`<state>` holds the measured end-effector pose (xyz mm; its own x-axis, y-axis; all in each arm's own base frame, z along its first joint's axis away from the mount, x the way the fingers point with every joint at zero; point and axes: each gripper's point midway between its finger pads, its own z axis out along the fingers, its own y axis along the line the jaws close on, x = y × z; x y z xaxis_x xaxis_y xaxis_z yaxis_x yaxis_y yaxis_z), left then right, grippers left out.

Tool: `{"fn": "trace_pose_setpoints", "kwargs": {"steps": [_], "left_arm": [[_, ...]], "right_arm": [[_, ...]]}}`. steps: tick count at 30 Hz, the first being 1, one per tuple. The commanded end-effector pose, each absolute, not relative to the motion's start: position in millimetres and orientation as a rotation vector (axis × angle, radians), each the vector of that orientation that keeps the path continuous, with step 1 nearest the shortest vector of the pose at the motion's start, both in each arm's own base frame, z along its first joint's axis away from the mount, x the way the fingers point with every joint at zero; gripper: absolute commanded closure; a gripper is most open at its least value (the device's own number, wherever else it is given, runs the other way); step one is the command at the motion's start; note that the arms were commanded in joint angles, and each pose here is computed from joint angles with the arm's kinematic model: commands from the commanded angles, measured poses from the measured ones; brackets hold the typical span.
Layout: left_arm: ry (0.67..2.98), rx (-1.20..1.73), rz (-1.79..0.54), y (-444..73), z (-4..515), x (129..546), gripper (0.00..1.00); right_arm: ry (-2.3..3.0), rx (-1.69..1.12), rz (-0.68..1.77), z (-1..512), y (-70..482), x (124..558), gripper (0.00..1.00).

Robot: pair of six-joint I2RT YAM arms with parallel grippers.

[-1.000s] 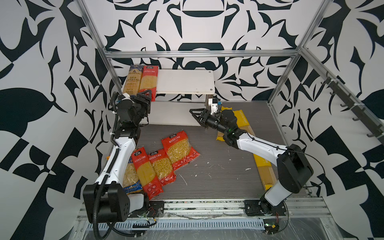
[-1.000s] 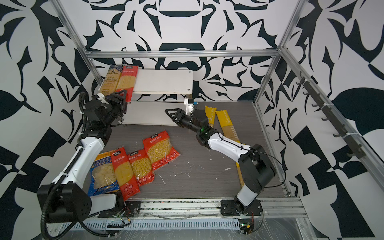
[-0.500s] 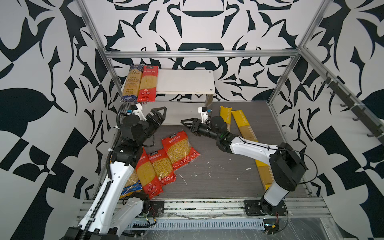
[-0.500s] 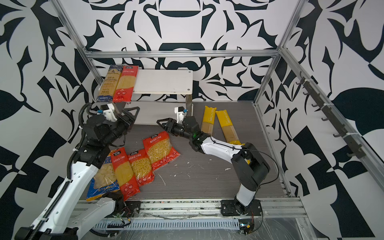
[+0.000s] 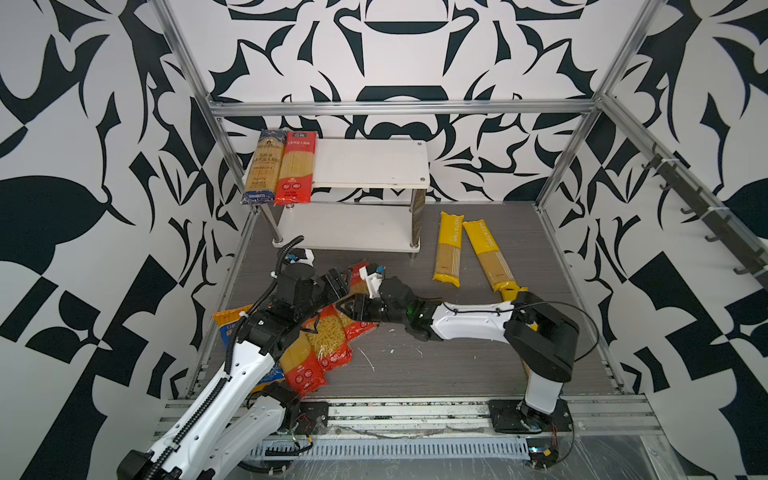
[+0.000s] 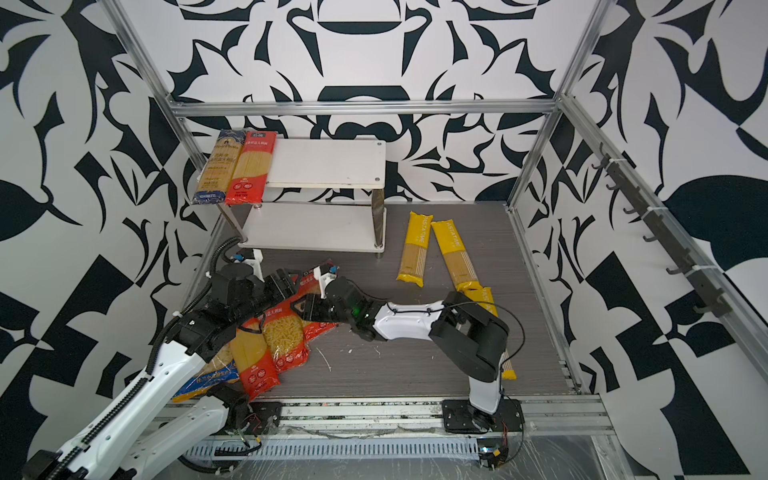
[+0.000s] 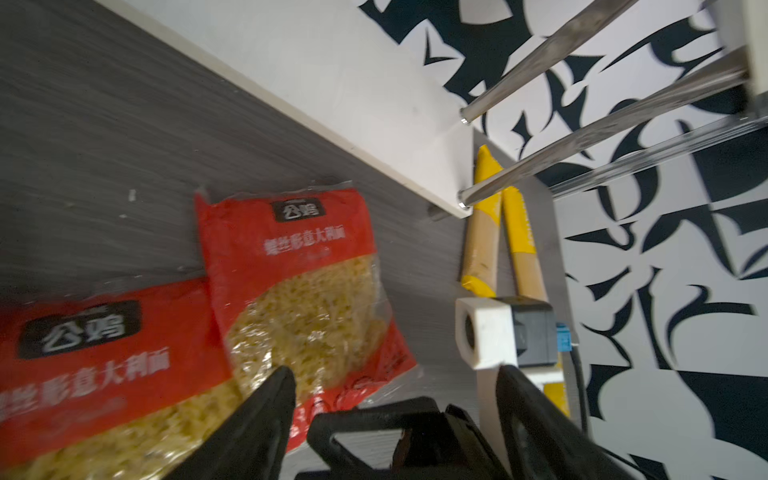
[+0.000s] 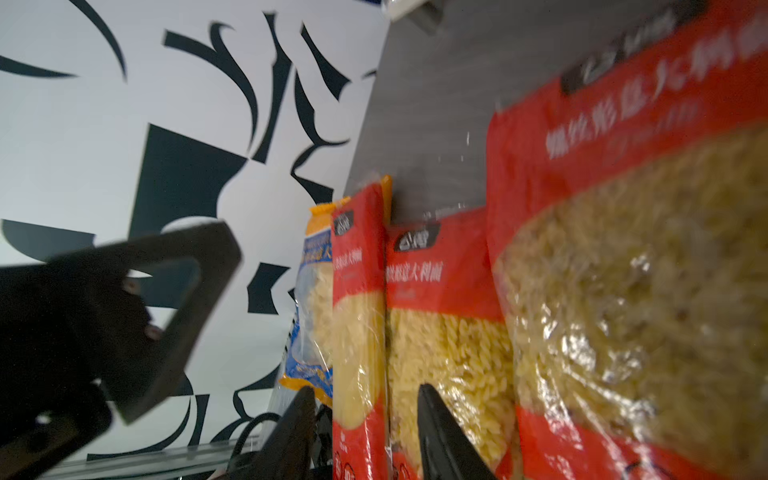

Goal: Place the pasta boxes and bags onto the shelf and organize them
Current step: 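Lower both grippers to the next red spaghetti bag on the pile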

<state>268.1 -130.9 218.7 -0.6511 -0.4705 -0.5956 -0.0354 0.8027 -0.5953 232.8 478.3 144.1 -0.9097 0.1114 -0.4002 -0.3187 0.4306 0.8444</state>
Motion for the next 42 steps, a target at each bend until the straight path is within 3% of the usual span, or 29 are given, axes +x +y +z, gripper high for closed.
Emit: {"fn": "trace_pose_setpoints", "kwargs": {"steps": [1, 8, 16, 30, 33, 39, 42], "left_arm": [[2.297, -0.36, -0.451, -103.0, 189.5, 260.4, 0.2], [2.291, -0.336, -0.266, -81.2, 197.0, 270.0, 0.18], [2.262, -0.331, -0.288, -70.1, 223.1, 276.8, 0.18], [2.237, -0.306, -0.394, -79.2, 238.0, 289.2, 0.18], [2.234, -0.305, -0.412, -80.8, 239.4, 289.2, 0.18], [2.226, -0.312, -0.422, -79.0, 243.2, 285.4, 0.18], [2.22, -0.325, -0.442, -79.5, 247.4, 282.4, 0.18]], "right_arm": [[2.286, -0.235, 1.477, 144.1, 496.9, 217.9, 0.58], [2.414, -0.436, 1.441, 110.9, 542.6, 171.0, 0.57], [2.415, -0.522, 1.318, 112.7, 551.9, 164.7, 0.55], [2.516, -0.615, 1.403, 81.4, 590.6, 144.8, 0.52], [2.501, -0.62, 1.424, 83.7, 592.8, 144.3, 0.63], [2.376, -0.599, 1.537, 120.4, 590.5, 148.3, 0.99], [2.322, -0.558, 1.571, 139.3, 580.4, 159.1, 1.0]]}}
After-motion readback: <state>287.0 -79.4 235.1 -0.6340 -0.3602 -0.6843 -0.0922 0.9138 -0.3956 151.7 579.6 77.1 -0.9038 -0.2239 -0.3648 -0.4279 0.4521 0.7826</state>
